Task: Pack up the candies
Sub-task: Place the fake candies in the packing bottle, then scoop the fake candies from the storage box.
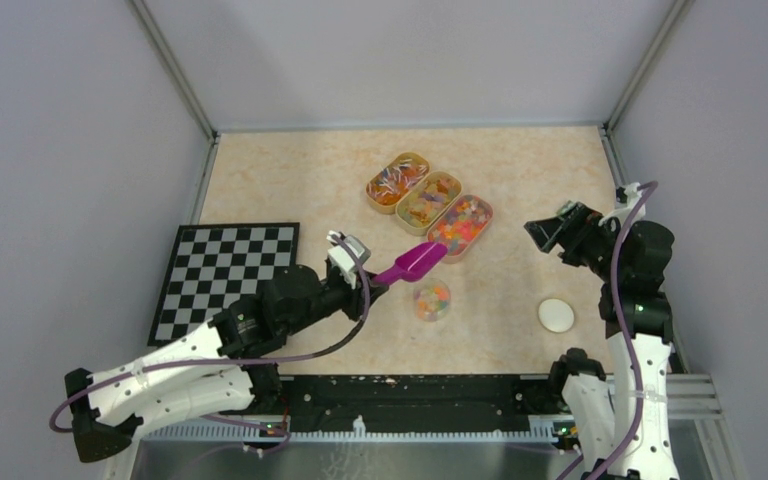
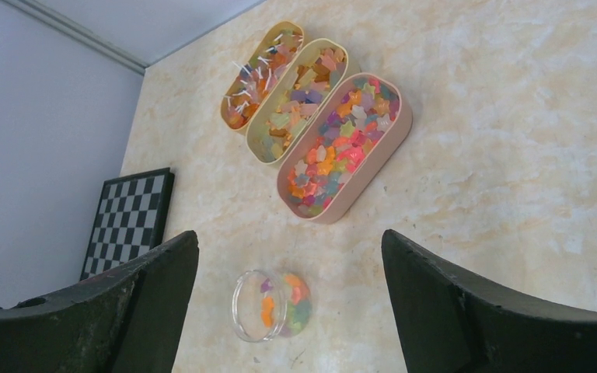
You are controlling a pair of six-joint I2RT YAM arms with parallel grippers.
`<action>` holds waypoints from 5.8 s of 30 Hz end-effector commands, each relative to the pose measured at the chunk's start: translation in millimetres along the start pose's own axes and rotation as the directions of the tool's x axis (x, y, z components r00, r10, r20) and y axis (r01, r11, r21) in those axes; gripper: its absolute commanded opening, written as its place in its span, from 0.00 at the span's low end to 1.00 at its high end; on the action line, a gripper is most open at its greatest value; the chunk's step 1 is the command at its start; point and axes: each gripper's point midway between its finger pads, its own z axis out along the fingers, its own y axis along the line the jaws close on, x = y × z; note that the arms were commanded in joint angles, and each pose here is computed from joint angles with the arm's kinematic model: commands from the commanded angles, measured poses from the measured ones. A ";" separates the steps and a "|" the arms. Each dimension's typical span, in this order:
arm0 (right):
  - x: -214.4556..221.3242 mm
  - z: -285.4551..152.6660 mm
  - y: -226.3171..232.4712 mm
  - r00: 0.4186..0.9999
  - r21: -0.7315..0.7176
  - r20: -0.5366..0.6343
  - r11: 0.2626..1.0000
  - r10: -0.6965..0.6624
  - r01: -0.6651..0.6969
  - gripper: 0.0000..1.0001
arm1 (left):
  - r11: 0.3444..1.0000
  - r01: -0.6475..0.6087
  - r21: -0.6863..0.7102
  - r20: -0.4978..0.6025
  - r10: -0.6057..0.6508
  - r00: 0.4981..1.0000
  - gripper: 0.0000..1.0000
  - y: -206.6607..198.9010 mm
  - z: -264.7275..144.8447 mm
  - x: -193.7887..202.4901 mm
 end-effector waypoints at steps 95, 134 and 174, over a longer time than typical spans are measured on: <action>4.0 303.4 -16.9 0.952 -0.204 -0.278 0.976 -0.131 0.075 0.45 | 0.984 -0.083 -0.160 -0.539 -0.017 0.842 0.00 173.6 148.1 -30.6; 74.7 358.4 -49.3 0.869 -0.231 -0.468 0.972 -0.159 0.053 0.23 | 0.990 -0.122 -0.076 -0.564 0.059 0.824 0.00 185.0 186.2 -2.6; 76.6 348.2 -51.9 0.870 -0.214 -0.461 0.974 -0.173 0.080 0.19 | 0.980 -0.181 -0.085 -0.581 0.099 0.808 0.00 175.4 135.3 -41.1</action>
